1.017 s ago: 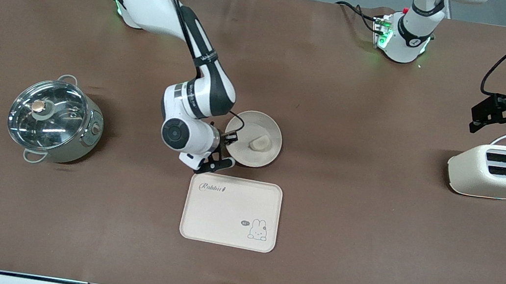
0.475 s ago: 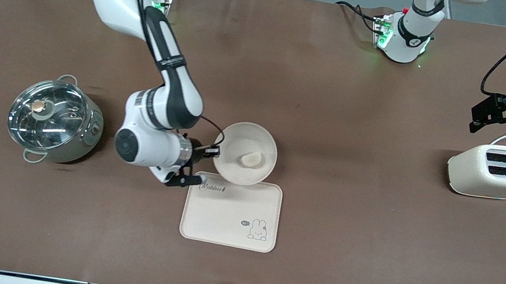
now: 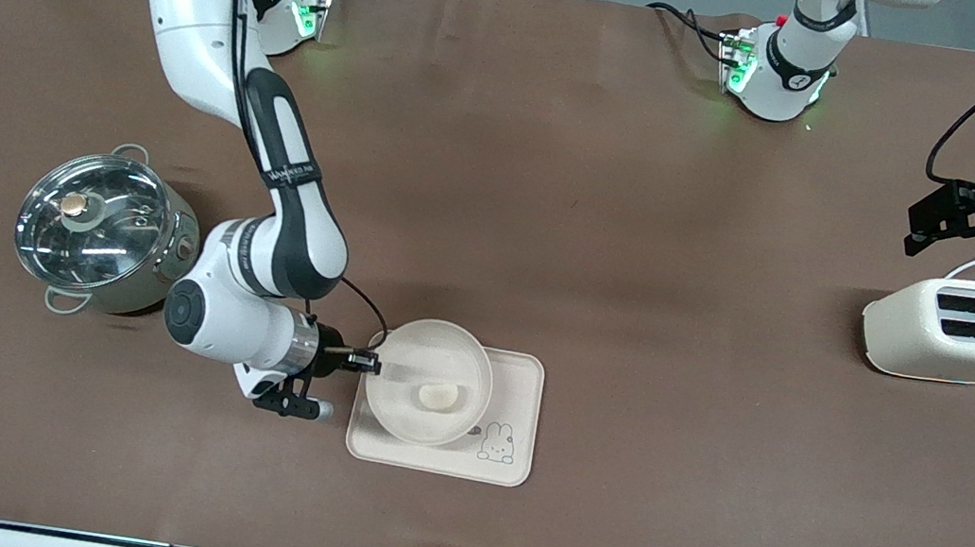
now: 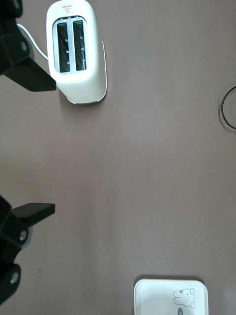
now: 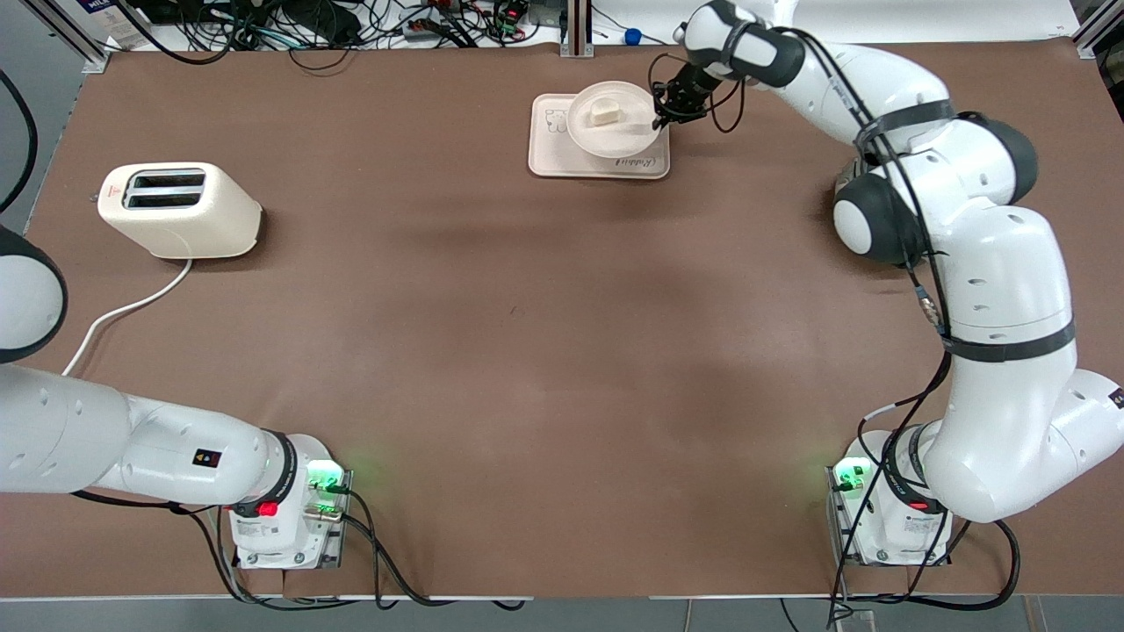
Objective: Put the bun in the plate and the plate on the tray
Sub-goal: 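Carry the plate with the right gripper onto the Rabbit tray, then open the right gripper to release the plate on the tray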
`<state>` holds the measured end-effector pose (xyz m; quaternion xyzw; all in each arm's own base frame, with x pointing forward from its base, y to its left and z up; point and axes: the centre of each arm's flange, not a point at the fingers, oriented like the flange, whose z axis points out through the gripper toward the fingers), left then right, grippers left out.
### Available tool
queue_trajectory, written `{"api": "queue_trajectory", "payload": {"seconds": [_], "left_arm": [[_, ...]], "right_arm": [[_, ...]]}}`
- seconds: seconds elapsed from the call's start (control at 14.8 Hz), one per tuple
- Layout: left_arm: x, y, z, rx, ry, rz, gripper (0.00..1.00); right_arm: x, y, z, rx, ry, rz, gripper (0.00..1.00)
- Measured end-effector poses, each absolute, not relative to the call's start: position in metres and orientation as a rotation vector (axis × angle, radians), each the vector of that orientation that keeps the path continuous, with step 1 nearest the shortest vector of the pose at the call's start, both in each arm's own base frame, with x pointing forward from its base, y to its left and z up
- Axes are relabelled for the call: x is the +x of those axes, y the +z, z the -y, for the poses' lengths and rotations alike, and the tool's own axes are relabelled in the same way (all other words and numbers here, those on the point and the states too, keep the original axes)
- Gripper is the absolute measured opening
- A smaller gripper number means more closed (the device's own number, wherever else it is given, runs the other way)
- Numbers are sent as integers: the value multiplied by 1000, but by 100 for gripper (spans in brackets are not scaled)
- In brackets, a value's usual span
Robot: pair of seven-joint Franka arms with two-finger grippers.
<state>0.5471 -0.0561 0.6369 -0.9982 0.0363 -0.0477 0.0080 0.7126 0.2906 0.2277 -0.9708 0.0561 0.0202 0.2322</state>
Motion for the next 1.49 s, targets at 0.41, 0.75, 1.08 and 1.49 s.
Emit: {"api": "queue_trajectory", "payload": {"seconds": [0.41,0.75,1.08,1.49], "left_arm": [[547,637,56,-3120,-149,-111,100],[547,637,56,-3120,-149,-110,100],[546,636,55,-3120,-135,-108,100],[546,636,54,-3120,-130,-107,100]], "right_arm": [[716,203,-314,-2638,-2,-229,5],[711,189,-318,-2642,23,-229,5],[710,186,-320,-2644,29,-226,10],[728,211,-300,-2671,-58,-185,51]]}}
